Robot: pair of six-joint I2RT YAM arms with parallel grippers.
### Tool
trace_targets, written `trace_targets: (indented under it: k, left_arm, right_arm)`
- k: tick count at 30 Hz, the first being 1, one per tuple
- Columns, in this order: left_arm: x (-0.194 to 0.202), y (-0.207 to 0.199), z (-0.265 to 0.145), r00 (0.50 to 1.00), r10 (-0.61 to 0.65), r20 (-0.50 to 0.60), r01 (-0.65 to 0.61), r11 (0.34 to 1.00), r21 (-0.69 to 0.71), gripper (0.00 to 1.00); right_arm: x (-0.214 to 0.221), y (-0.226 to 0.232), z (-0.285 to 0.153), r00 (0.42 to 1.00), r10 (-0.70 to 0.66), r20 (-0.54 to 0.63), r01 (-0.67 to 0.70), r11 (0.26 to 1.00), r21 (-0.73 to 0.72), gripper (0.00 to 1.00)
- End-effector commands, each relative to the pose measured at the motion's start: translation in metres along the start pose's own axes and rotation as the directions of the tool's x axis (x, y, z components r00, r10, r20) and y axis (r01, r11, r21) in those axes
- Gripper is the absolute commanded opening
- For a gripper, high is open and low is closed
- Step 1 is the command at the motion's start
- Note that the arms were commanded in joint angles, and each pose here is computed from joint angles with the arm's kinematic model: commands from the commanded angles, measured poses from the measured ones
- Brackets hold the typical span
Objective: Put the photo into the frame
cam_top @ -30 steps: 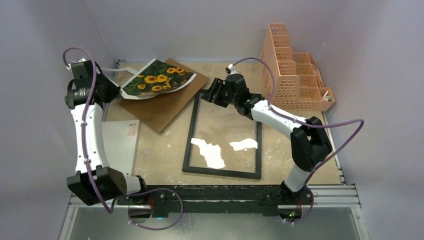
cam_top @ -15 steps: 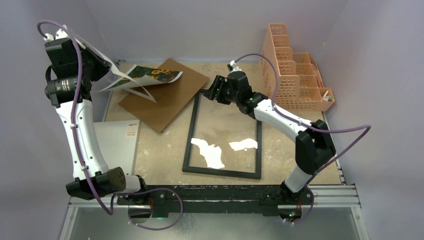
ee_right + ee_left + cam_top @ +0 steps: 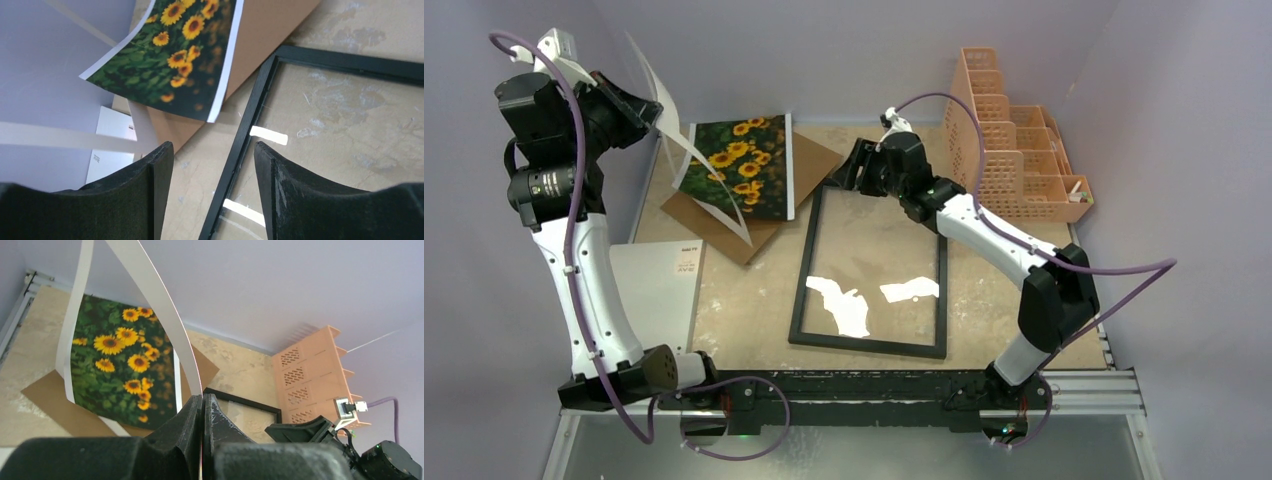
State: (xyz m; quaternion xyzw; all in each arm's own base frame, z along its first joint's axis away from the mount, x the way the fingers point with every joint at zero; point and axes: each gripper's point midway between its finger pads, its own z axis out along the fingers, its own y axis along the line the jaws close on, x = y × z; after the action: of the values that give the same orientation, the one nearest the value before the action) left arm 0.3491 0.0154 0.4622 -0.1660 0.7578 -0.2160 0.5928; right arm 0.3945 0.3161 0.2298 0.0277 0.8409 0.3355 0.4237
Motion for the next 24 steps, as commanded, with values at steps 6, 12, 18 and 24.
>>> trace_targets:
  k: [6, 12, 18, 24]
  left_arm:
    - [-0.035, -0.048, -0.021, 0.994, 0.023, 0.111, -0.040, 0.987, 0.155, 0.00]
    - [-0.041, -0.094, -0.049, 0.984, 0.077, 0.161, -0.120, 0.952, 0.282, 0.00]
    - [-0.023, -0.114, -0.051, 0.993, 0.068, 0.100, -0.103, 0.910, 0.402, 0.00]
    - [-0.004, -0.137, -0.052, 0.994, 0.100, 0.041, -0.107, 0.840, 0.533, 0.00]
  right_arm:
    - [-0.063, 0.080, -0.043, 0.941, -0.237, 0.240, 0.302, 0.910, -0.285, 0.69]
    - [-0.079, 0.112, -0.066, 0.890, -0.298, 0.344, 0.419, 0.832, -0.363, 0.74]
    - [-0.074, 0.133, -0.078, 0.879, -0.312, 0.360, 0.457, 0.769, -0.447, 0.77]
    - [-0.083, 0.134, -0.081, 0.874, -0.289, 0.390, 0.449, 0.786, -0.424, 0.79]
